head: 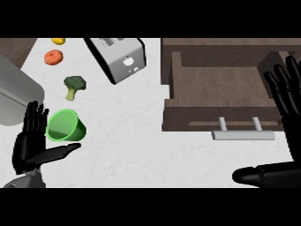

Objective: Pick up the cup, place it into the drawer and close the drawer

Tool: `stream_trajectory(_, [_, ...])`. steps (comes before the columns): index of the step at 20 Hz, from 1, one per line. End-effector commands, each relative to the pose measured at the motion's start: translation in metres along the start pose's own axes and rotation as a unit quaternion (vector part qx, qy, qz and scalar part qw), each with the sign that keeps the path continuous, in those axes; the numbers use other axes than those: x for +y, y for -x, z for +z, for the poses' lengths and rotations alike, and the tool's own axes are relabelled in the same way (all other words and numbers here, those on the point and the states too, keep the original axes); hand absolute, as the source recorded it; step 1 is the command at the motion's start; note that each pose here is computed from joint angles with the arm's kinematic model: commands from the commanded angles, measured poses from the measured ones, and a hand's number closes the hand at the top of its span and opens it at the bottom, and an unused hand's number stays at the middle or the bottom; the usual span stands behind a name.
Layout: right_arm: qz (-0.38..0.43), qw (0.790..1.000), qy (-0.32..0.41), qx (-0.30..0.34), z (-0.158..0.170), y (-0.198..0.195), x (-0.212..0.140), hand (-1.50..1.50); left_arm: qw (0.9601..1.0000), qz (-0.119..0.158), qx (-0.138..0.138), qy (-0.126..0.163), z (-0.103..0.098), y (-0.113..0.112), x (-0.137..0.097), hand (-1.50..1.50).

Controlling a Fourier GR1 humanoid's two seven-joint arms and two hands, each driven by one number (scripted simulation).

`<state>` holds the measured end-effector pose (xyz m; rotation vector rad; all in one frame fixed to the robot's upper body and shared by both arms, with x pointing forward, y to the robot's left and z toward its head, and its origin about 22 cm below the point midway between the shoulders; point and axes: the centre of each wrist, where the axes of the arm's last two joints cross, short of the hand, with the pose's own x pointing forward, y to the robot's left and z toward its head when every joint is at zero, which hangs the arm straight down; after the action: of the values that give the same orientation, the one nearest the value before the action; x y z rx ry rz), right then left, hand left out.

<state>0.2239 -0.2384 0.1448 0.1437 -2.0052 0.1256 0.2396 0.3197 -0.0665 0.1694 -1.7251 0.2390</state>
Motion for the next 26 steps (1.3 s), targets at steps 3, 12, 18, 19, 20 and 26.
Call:
stream_trajectory(3, [-0.002, 1.0, 0.001, -0.01, 0.021, 0.003, -0.004, -1.5, 1.0, 0.005, 0.002, -0.007, 0.012, 0.027, 0.007, -1.5])
stream_trajectory(12, [-0.004, 1.0, -0.006, -0.004, 0.006, 0.006, 0.0, -1.5, 0.9996, -0.002, 0.018, -0.021, 0.016, 0.07, 0.0, -1.5])
stream_trajectory(18, [0.008, 1.0, -0.006, 0.005, -0.006, -0.01, 0.007, -1.5, 0.9996, 0.0, 0.023, -0.014, 0.002, 0.061, 0.008, -1.5])
stream_trajectory(19, [-0.007, 1.0, -0.005, 0.003, 0.009, -0.012, 0.01, -1.5, 0.9999, 0.004, 0.01, -0.013, 0.009, 0.063, 0.035, -1.5])
stream_trajectory(20, [-0.007, 1.0, -0.003, 0.005, 0.005, -0.004, 0.003, -1.5, 1.0, 0.005, 0.003, -0.006, 0.008, 0.059, 0.026, -1.5])
stream_trajectory(26, [-0.003, 1.0, -0.011, -0.004, 0.006, -0.016, 0.003, -1.5, 0.9999, 0.016, 0.004, -0.001, -0.008, 0.063, 0.024, -1.5])
